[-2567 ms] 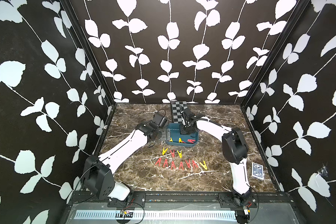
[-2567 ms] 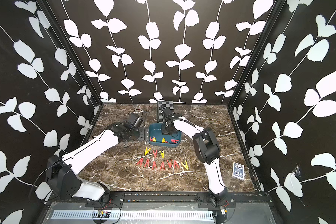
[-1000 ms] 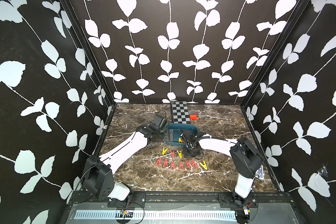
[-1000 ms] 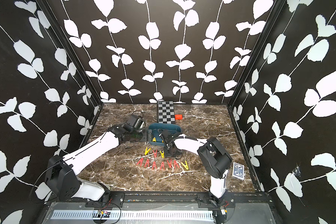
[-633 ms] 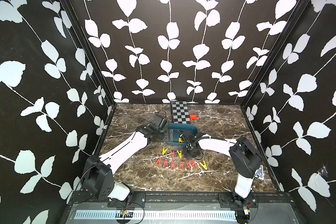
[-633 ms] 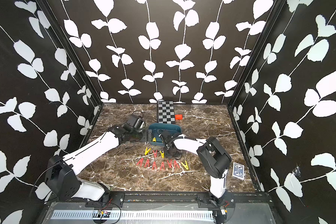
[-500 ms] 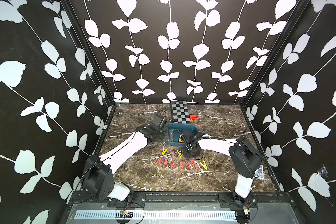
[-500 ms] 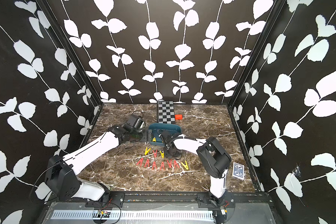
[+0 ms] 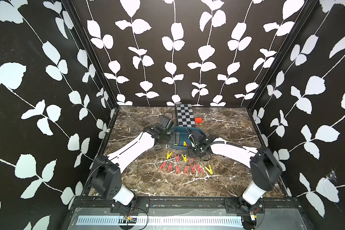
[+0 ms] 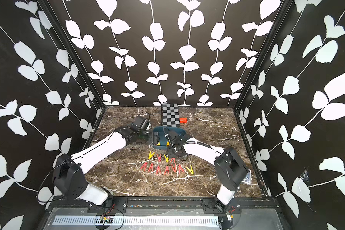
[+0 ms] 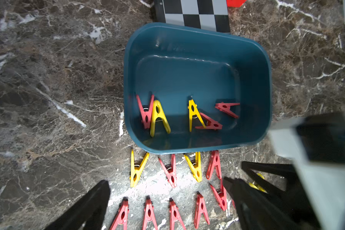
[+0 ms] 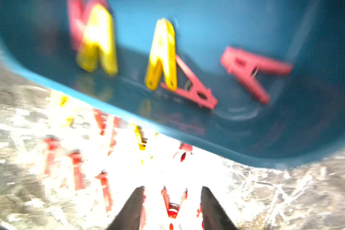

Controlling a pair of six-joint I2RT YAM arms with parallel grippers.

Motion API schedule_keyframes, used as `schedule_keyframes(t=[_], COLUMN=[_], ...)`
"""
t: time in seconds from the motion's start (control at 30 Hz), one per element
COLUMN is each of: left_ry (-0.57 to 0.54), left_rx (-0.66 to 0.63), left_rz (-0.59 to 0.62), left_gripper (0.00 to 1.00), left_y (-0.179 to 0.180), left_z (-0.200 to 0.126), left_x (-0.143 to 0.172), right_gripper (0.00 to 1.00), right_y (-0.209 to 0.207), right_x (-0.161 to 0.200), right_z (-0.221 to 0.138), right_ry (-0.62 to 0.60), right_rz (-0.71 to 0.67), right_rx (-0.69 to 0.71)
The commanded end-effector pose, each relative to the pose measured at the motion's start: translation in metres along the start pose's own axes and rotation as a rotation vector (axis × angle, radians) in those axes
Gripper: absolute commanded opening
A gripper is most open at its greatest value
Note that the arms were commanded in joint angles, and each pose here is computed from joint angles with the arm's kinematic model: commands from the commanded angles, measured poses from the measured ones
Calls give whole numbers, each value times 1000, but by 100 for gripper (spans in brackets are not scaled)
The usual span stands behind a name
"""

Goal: Take the clothespins out of the storage box
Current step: Place the clothespin at the center of the board.

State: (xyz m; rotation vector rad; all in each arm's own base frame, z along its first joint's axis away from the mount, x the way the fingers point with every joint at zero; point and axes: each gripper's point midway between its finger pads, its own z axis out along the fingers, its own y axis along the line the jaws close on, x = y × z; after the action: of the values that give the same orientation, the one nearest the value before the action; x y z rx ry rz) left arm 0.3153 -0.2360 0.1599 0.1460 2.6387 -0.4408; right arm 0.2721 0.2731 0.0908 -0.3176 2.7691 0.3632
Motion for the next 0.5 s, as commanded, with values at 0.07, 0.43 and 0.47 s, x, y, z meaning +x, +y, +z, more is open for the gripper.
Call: schedule_keyframes(t=[0.07, 0.43, 0.47], left_ry=[3, 40, 42], left_rx=[17, -147, -159], left_rz=[24, 111, 119], left_gripper=[92, 89, 88], left_y=[-8, 18, 23], left_z=[2, 21, 24], left_x=[-13, -24, -25], right_gripper=[64, 99, 99], right_y=[-7, -38, -39], right_x=[-20, -56, -58], right_z=[-28, -51, -51], right_ry=[-134, -254, -255], right_rz=[-22, 58, 60], right_rx=[1, 6, 5])
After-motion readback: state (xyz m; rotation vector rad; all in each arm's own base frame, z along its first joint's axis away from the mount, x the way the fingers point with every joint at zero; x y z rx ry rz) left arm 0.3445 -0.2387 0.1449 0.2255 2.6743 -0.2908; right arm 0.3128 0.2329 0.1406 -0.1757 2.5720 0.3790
